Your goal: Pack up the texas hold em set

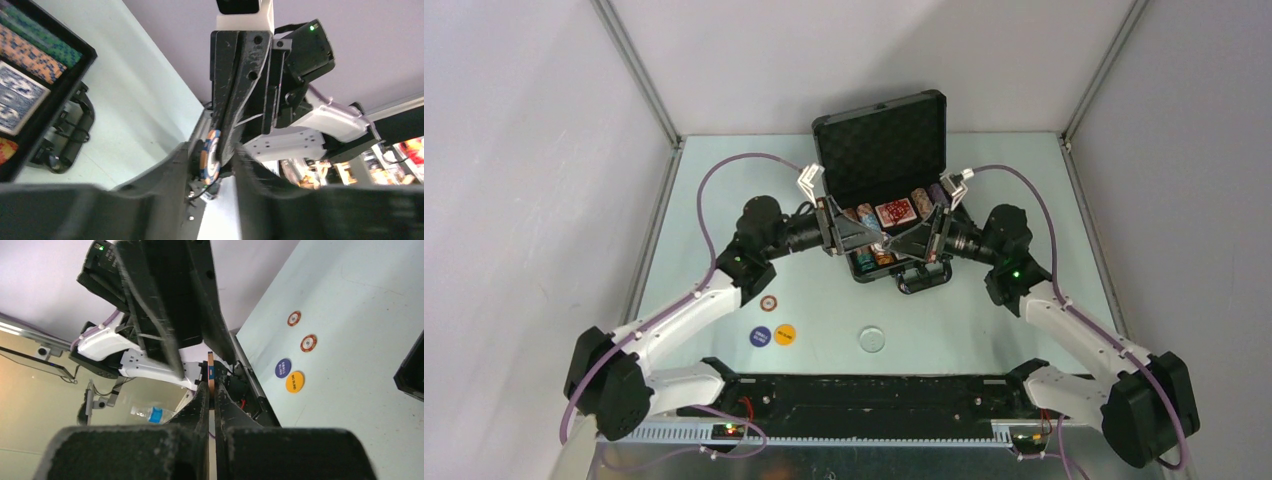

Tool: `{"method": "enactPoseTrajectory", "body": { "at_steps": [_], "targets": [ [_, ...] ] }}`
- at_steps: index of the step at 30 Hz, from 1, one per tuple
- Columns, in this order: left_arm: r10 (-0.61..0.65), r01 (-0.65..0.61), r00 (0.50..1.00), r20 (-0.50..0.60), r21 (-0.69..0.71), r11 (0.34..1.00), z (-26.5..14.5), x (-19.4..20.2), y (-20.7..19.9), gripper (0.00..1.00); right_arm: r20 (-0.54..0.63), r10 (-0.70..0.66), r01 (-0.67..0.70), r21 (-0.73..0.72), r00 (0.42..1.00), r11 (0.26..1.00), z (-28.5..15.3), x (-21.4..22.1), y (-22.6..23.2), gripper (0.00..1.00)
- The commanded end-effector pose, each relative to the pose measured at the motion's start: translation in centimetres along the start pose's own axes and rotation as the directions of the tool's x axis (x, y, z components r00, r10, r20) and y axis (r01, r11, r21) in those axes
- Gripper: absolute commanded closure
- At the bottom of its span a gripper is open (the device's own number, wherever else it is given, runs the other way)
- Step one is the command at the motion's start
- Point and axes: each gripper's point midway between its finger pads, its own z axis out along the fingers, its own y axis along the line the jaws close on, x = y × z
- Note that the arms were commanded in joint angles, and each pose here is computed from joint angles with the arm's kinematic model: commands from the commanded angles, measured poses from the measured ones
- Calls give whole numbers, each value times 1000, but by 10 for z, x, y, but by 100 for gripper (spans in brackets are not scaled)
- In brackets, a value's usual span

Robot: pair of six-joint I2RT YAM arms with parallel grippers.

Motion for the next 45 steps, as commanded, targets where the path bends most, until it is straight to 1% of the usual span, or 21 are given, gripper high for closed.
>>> {"method": "enactPoseTrajectory", "body": {
  "at_steps": [1, 2, 3, 5, 7, 8, 11, 13, 15, 18, 22, 26, 27, 29, 30, 32, 34, 35, 36, 40, 45],
  "targets": [
    [46, -47, 999, 20, 76, 996, 1, -12, -28, 41, 17, -112, 111, 15, 994, 994, -8, -7, 9, 100],
    [46, -47, 999, 21, 76, 996, 0, -12, -27, 37, 37, -146, 143, 76, 989, 987, -14, -14, 2, 100],
    [48, -49, 999, 25, 76, 996, -1, -13, -28, 22, 46, -171, 165, 113, 984, 980, -18, -18, -2, 100],
    [49, -51, 998, 32, 71, 996, -5, -14, -27, 17, 67, -241, 216, 261, 968, 941, -34, -32, -20, 100],
    [48, -50, 998, 41, 57, 997, -11, -14, -20, 16, 54, -284, 229, 460, 957, 858, -58, -46, -48, 100],
    [50, -53, 997, 51, 53, 997, -15, -17, -19, 15, 17, -342, 285, 515, 940, 808, -67, -52, -61, 100],
    [35, -37, 998, 50, 27, 999, -22, -13, -7, 15, -101, -384, 344, 686, 918, 642, -94, -64, -93, 100],
    [23, -24, 999, 43, 14, 1000, -26, -11, 1, 15, -198, -371, 387, 738, 907, 553, -105, -70, -113, 100],
    [11, -11, 999, 36, 3, 1000, -29, -7, 6, 15, -308, -321, 436, 750, 896, 497, -110, -76, -140, 100],
    [-1, 1, 999, 34, -12, 1000, -34, -6, 14, 15, -377, -325, 493, 744, 867, 452, -113, -93, -155, 100],
    [-7, 8, 1000, 30, -25, 1000, -43, -5, 24, 15, -425, -440, 595, 703, 791, 389, -117, -123, -162, 100],
    [-11, 12, 1000, 28, -35, 999, -49, -6, 31, 16, -526, -563, 757, 562, 638, 334, -112, -133, -158, 100],
    [-14, 15, 1000, 28, -39, 999, -52, -7, 33, 16, -568, -599, 817, 487, 564, 308, -109, -133, -159, 100],
    [-18, 19, 1000, 26, -42, 999, -55, -7, 36, 17, -618, -636, 883, 390, 462, 261, -106, -135, -161, 100],
    [-21, 23, 999, 26, -47, 999, -56, -6, 39, 17, -630, -643, 899, 349, 435, 266, -105, -133, -159, 100],
    [-30, 31, 999, 26, -57, 998, -59, -6, 44, 17, -695, -678, 970, 136, 240, 203, -102, -125, -168, 100],
    [-38, 40, 999, 29, -69, 997, -62, -6, 49, 17, -717, -686, 987, 18, 125, 161, -102, -120, -178, 100],
    [-45, 47, 999, 29, -74, 996, -63, -7, 52, 18, -722, -686, 988, -25, 89, 154, -102, -117, -182, 100],
    [-49, 51, 998, 27, -75, 996, -63, -6, 53, 18, -725, -689, 983, -119, 12, 143, -102, -110, -188, 100],
    [-54, 56, 998, 29, -77, 995, -65, -8, 55, 19, -755, -651, 970, -213, -84, 121, -104, -106, -211, 100],
    [-61, 64, 997, 37, -84, 994, -68, -10, 57, 19, -792, -589, 935, -312, -159, 167, -107, -76, -228, 100]
  ]
}}
